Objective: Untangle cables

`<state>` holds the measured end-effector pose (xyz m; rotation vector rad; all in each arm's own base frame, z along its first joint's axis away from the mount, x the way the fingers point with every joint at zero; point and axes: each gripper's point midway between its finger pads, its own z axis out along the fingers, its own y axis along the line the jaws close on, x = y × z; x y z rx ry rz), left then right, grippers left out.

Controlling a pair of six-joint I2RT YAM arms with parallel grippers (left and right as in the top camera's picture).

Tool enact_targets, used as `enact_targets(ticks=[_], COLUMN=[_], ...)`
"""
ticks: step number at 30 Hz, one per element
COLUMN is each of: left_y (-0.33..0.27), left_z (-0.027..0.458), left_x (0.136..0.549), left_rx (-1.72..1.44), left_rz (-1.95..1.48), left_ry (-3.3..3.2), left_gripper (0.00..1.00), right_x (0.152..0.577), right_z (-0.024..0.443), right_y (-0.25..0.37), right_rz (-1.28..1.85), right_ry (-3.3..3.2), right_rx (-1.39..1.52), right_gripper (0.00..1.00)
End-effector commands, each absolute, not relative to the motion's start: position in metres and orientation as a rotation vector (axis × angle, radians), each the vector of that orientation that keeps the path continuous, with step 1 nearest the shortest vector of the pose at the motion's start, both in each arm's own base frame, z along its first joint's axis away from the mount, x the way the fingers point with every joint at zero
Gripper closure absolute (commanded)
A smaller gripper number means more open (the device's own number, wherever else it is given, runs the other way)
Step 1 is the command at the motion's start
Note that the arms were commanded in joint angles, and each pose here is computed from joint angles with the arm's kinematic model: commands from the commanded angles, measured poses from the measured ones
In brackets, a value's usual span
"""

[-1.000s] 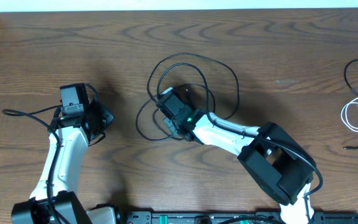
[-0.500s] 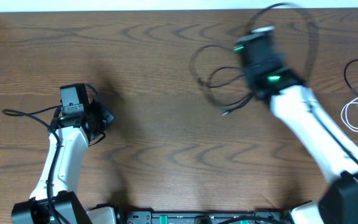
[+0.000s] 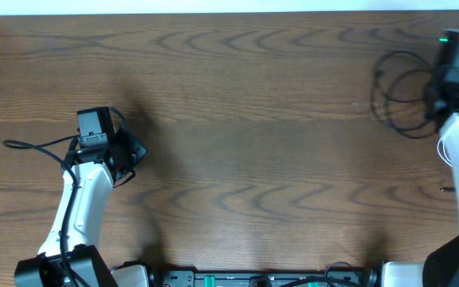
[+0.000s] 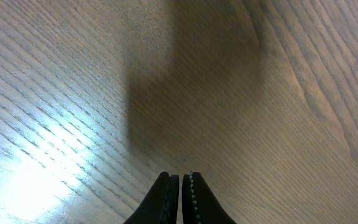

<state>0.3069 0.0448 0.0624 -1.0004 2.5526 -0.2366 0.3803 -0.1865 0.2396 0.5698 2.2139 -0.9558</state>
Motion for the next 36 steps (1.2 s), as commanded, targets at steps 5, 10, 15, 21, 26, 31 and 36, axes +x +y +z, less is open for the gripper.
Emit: enact_targets(ticks=[5, 10, 15, 21, 26, 31, 36], left_y=[0.046, 0.046, 0.046, 0.045, 0.022, -0.006, -0.032], left_z=[0.065, 0.064, 0.064, 0.065, 0.076, 0.088, 0.092], left_x=[0.305, 0.305, 0.305, 0.306, 0.325, 0.339, 0.335], left_rx=[-1.021, -1.022, -1.022, -1.013, -0.799, -0.512, -0.277], left_rz=[-0.237, -0.237, -0.237, -0.248, -0.4, -0.409, -0.267], left_ry=[2.542, 2.545, 2.545, 2.545, 2.538, 2.548, 2.62], left_gripper=[0.9, 0.91, 0.9, 0.85, 0.66, 0.52, 0.39], right_x=[0.342, 0.331, 0.327, 0.371, 0.412, 0.411, 0.396], right_z=[0.252, 0.246, 0.239, 0.224, 0.224, 0.214, 0.191], right_y=[-0.246, -0.264, -0.276, -0.238, -0.149, -0.075, -0.037], right_rz=[-1.049, -0.998, -0.886, -0.441, 0.098, 0.297, 0.22], right_ry=[2.138, 2.138, 2.125, 2.208, 2.256, 2.342, 2.493], right_rx=[0.801, 0.873, 0.951, 0.755, 0.376, 0.08, -0.081], right_gripper=[0.99, 0.99, 0.99, 0.57, 0.34, 0.18, 0.01])
